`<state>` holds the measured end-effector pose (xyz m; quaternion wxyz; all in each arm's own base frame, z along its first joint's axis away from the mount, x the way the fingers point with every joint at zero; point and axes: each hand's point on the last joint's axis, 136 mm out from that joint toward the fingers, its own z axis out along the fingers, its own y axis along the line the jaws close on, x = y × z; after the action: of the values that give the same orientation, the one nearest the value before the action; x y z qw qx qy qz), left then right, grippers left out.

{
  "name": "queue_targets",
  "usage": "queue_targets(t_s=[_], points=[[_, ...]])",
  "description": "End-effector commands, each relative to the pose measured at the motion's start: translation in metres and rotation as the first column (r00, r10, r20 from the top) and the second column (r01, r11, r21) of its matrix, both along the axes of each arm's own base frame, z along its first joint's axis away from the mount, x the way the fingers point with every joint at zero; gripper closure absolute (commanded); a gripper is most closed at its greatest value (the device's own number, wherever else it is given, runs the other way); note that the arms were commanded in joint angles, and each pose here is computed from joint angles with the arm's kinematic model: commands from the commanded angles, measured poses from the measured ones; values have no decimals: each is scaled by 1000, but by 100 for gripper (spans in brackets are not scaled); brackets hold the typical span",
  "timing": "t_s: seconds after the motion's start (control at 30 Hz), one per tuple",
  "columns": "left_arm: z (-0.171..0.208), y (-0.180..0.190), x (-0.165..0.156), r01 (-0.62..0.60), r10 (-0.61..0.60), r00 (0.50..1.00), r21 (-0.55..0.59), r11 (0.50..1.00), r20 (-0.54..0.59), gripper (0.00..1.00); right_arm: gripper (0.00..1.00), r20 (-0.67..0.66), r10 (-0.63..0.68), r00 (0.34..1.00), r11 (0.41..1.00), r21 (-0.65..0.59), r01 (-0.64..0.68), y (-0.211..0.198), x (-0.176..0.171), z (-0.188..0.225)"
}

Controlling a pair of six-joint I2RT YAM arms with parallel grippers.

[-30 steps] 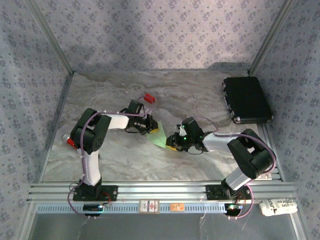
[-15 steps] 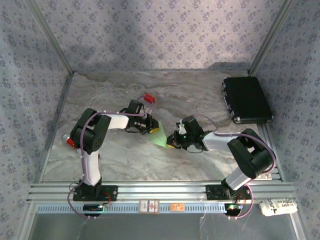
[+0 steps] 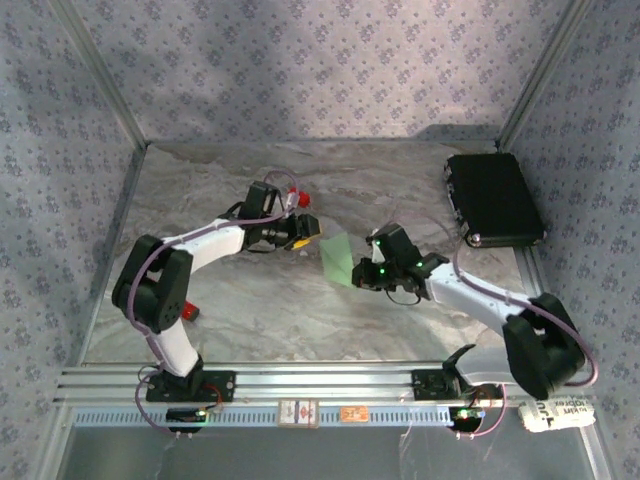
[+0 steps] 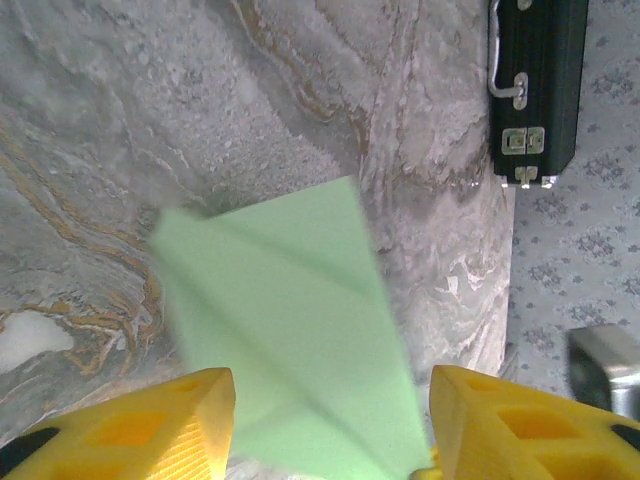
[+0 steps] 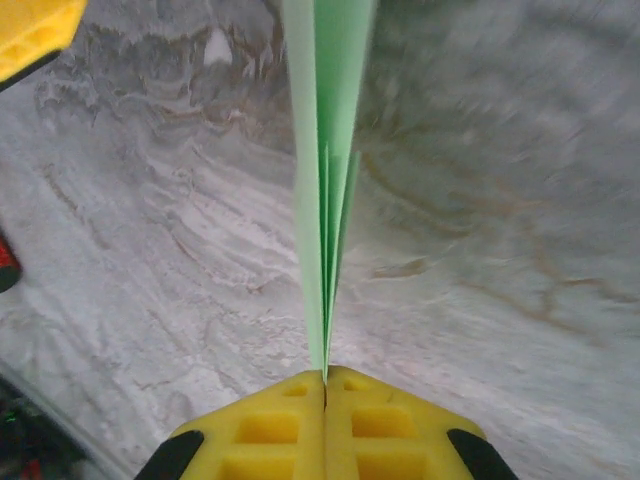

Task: Fold a paper plane with a square sheet of paper (pick it up from the middle)
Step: Turn over the paper at the center of the table.

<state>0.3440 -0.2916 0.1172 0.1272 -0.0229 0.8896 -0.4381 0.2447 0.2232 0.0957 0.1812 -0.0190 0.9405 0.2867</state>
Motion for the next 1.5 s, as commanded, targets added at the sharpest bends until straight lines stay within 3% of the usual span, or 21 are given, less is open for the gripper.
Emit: queue_targets(t_s=[0.0,0.1,0.23,0.33,0.4,0.5,0.67,0.77,0.93,1.1,1.27,1.4,1.47], points=[[2,15,0,-37,33,998,87,995,48,46,94,99,-19,995,958,-282,47,-52,2,13],[2,24,2,-73,67,996,108,991,65,45,94,161,-36,986,882,-459,107,-86,5,28],[0,37,5,-121,111,991,140,983,78,45,94,190,-66,980,704,-687,180,-129,6,41],[-1,47,6,-157,145,986,151,976,85,44,95,218,-10,976,558,-809,187,-135,8,50],[-2,55,7,-182,170,982,156,971,86,44,95,223,31,974,494,-851,179,-129,11,50],[-2,68,8,-233,220,971,168,958,91,44,96,201,92,975,443,-885,141,-111,13,43],[1,90,8,-309,292,950,190,932,109,41,95,149,215,965,409,-911,49,-69,12,21],[-1,99,7,-328,314,944,200,923,101,41,95,99,255,962,437,-899,-23,-43,6,2],[-1,101,7,-331,319,943,196,923,93,41,92,46,347,937,550,-819,-164,10,-8,-24],[-1,98,8,-322,312,946,181,929,84,41,89,9,376,927,594,-770,-233,34,-15,-36],[-1,92,10,-306,299,952,160,938,67,41,74,34,356,934,750,-606,-264,49,-19,-28],[-2,87,9,-286,281,958,147,947,51,41,64,101,274,956,896,-388,-216,44,-9,-9],[-3,82,8,-270,266,963,140,953,43,42,63,107,247,963,939,-271,-211,39,-5,-6]])
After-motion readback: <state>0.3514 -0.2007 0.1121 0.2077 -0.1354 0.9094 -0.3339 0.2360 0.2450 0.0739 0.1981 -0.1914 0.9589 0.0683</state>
